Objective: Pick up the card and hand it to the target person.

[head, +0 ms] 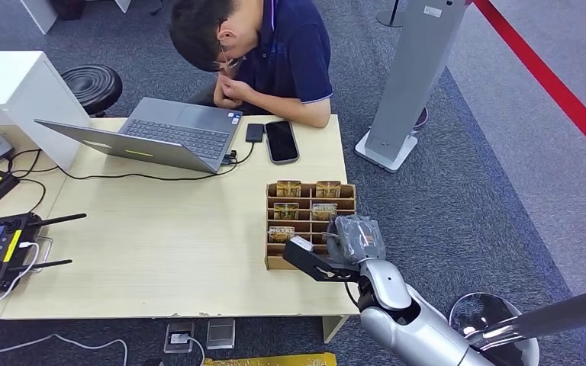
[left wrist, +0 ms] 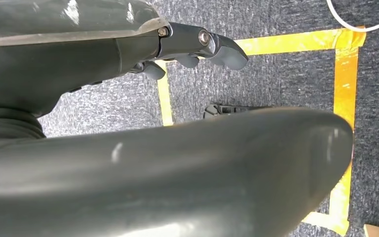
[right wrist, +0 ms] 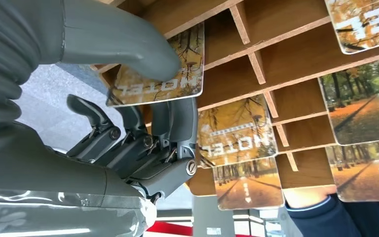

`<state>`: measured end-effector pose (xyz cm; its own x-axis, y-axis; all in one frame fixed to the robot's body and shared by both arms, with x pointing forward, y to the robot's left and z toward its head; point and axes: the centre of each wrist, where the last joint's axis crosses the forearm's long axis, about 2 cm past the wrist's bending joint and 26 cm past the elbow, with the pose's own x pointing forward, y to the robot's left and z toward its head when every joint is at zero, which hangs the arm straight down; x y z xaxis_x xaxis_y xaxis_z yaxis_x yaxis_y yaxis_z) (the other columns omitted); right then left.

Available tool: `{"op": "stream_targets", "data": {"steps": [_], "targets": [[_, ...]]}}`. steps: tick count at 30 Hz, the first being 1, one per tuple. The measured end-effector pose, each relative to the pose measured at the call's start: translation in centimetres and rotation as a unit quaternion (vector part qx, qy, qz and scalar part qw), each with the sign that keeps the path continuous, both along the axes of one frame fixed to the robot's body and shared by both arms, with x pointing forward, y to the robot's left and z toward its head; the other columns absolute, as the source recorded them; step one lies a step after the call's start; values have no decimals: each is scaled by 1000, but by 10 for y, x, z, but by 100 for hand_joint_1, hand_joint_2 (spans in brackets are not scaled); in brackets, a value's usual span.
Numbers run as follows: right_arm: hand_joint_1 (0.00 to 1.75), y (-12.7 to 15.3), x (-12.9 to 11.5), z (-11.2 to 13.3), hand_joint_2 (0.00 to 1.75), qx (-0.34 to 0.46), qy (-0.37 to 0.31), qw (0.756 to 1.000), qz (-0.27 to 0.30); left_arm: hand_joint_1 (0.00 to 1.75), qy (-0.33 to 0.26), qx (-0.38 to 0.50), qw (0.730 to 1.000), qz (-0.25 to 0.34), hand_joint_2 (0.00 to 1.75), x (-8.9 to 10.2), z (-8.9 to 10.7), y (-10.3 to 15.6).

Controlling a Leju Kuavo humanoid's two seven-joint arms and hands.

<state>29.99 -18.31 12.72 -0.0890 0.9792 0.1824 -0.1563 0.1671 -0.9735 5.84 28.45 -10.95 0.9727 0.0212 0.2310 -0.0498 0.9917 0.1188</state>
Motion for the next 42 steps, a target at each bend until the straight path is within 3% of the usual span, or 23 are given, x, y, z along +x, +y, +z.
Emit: {"op": "stream_targets", "data": {"steps": [1,15,19,24,28,33,37,42], "targets": [[175,0,0,0,175,0,0,1000,0,0,-1,1,1000,-2,175,0,0,0],[175,3,0,10,175,14,-15,1000,8,0,-8,12,1000,-7,175,0,0,2],[175,4,5,35,175,39,-42,998,22,0,-10,13,1000,-6,175,0,0,3],[175,5,14,85,175,80,-102,990,46,0,-10,13,1000,-3,175,-1,0,4],[175,6,14,126,175,124,-141,979,79,0,-10,13,1000,-4,175,-1,0,4],[175,11,12,157,175,170,-176,960,134,0,-11,12,1000,-10,175,0,0,4],[175,24,20,165,175,219,-199,938,182,0,-15,10,1000,-16,175,3,0,4],[175,41,47,154,175,288,-244,900,219,0,-21,4,999,-27,175,15,2,2]]}}
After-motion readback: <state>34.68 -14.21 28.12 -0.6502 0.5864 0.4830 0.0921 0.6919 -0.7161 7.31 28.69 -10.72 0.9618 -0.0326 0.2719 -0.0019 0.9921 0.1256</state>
